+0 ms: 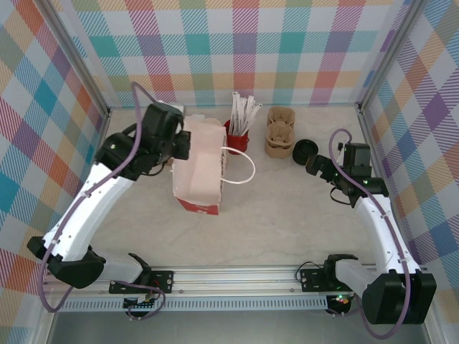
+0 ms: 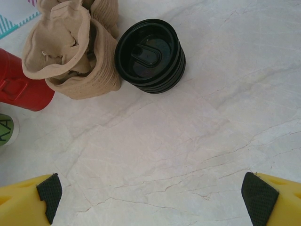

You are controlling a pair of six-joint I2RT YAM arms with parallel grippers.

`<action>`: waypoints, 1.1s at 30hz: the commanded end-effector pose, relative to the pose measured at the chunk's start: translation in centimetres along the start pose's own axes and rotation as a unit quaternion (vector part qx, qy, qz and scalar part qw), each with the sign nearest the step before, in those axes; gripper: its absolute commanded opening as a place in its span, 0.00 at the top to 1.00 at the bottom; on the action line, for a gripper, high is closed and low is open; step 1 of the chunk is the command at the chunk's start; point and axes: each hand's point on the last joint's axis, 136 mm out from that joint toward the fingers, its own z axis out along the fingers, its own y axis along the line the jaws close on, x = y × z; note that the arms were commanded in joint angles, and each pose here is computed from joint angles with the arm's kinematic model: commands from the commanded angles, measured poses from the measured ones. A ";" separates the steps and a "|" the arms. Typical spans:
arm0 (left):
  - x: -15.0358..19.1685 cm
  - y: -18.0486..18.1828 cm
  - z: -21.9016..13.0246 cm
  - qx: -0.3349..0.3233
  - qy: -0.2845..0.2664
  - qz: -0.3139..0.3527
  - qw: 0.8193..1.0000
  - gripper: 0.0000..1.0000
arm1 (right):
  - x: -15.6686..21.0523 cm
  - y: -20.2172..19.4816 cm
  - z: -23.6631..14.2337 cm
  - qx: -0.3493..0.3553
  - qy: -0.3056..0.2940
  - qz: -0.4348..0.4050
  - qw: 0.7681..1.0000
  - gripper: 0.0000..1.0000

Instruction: Pack the takeout coffee

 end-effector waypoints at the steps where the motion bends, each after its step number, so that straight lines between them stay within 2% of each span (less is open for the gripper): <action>1: -2.1 3.3 -2.8 -0.045 -0.035 0.022 0.998 1.00 | -0.9 0.5 -0.7 -0.009 -0.006 0.001 1.000 0.00; 6: -5.3 7.6 -5.1 -0.102 -0.079 0.015 0.992 1.00 | -1.0 0.6 -0.7 -0.010 -0.005 -0.001 1.000 0.00; 10: -7.1 10.6 -6.0 -0.144 -0.093 0.015 0.985 1.00 | -1.0 0.6 -0.7 -0.008 -0.004 -0.002 1.000 0.00; 15: -8.5 15.2 -6.5 -0.225 -0.085 0.032 0.970 1.00 | -1.0 0.6 -0.6 -0.008 -0.001 -0.002 1.000 0.00; 20: -8.5 20.1 -6.2 -0.278 -0.069 0.009 0.958 1.00 | -1.3 0.7 -0.6 -0.006 -0.002 -0.008 1.000 0.00; 24: -7.8 23.4 -4.5 -0.292 -0.047 -0.023 0.955 1.00 | -1.3 0.8 -0.4 -0.008 0.004 -0.005 1.000 0.00; 33: -5.0 28.6 2.3 -0.270 0.003 -0.092 0.958 1.00 | -1.1 0.7 -0.4 -0.007 0.007 -0.003 1.000 0.00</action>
